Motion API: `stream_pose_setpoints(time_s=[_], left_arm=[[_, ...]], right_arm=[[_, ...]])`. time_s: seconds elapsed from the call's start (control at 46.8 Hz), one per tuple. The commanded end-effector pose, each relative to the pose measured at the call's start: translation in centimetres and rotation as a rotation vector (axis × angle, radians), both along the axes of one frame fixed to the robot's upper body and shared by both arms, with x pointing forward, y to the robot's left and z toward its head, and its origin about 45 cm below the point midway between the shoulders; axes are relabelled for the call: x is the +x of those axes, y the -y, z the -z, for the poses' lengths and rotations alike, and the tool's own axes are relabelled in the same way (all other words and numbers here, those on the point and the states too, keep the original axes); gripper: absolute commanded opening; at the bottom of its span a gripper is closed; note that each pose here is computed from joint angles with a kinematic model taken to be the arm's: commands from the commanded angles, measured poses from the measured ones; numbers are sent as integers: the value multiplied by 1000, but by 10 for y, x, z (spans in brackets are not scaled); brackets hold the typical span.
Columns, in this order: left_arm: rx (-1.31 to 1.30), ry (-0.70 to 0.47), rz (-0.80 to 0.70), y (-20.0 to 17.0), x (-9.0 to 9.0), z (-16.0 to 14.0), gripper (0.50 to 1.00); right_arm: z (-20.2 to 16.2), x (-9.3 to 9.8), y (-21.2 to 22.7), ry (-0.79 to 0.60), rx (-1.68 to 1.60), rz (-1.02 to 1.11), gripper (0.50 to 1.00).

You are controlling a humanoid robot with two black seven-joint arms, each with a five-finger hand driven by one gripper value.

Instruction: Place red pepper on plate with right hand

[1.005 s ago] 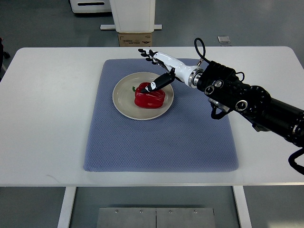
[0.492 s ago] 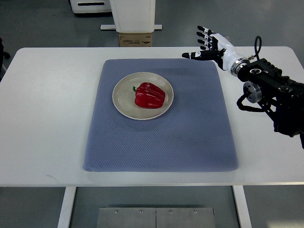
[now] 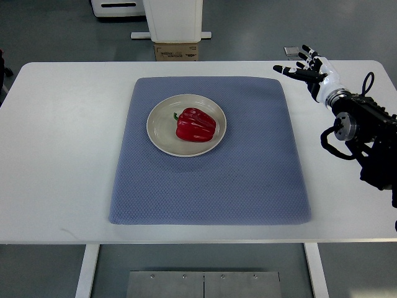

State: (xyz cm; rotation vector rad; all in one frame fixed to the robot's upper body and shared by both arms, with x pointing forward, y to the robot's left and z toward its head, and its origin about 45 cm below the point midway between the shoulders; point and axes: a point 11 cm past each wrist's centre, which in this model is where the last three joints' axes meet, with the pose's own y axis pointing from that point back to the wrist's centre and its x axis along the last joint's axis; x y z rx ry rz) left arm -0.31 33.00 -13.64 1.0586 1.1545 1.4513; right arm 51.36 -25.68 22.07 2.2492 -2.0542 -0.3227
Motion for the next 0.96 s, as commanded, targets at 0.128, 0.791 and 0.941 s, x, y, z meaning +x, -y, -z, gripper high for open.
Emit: stream_pose_setpoints(time_s=[0.128, 0.791, 0.941], left_arm=[[0, 0, 1, 0, 0, 0, 1000], [0, 0, 1, 0, 0, 0, 1000], [0, 0, 1, 0, 0, 0, 1000]], right_arm=[[7, -3, 7, -12, 83, 54, 1000], [4, -3, 1, -2, 93, 41, 1000], [6, -3, 0, -6, 93, 39, 1000]])
